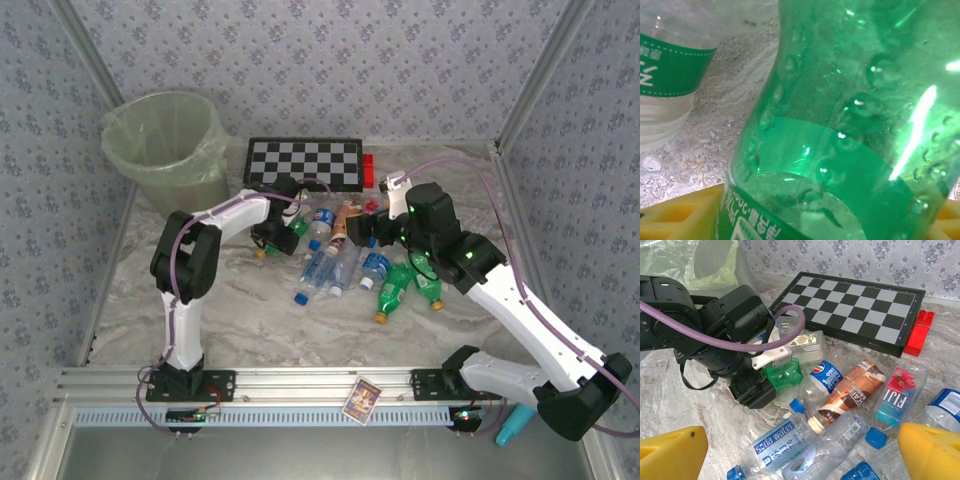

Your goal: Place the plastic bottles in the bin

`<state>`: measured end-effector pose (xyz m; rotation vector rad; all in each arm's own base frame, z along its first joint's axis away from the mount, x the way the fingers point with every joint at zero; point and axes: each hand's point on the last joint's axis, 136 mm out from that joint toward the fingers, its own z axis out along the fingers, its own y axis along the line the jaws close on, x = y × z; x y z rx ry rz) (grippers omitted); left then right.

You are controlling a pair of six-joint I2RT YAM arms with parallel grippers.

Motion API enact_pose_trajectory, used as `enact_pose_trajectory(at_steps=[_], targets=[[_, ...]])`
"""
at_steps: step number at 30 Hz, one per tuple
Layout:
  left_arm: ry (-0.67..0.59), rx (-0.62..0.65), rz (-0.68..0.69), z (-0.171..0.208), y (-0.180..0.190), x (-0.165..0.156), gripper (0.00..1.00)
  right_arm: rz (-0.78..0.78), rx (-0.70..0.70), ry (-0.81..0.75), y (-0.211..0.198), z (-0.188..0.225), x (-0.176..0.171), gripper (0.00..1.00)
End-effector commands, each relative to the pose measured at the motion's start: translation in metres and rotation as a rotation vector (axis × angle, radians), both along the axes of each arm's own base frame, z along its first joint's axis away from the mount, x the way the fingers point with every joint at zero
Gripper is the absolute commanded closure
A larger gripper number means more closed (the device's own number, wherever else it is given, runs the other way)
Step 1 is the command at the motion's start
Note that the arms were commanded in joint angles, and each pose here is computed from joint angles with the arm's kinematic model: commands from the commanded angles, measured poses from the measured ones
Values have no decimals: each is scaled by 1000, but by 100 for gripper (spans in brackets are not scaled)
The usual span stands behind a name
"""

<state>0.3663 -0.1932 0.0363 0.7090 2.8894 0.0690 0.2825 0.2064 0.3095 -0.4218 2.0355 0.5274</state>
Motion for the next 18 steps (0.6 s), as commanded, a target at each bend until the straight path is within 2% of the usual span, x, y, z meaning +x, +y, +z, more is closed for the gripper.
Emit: enact_pose_trajectory(at_steps=[1, 10, 18], targets=[[-25, 1, -13, 18, 1, -6, 36, -9, 47, -31, 0, 17, 1, 1], [-69, -36, 16, 57, 6, -28, 36, -20, 68, -31, -1, 16, 1, 1], [-184, -118, 94, 126, 15, -38, 35, 0, 111, -44, 7, 26, 2, 1]])
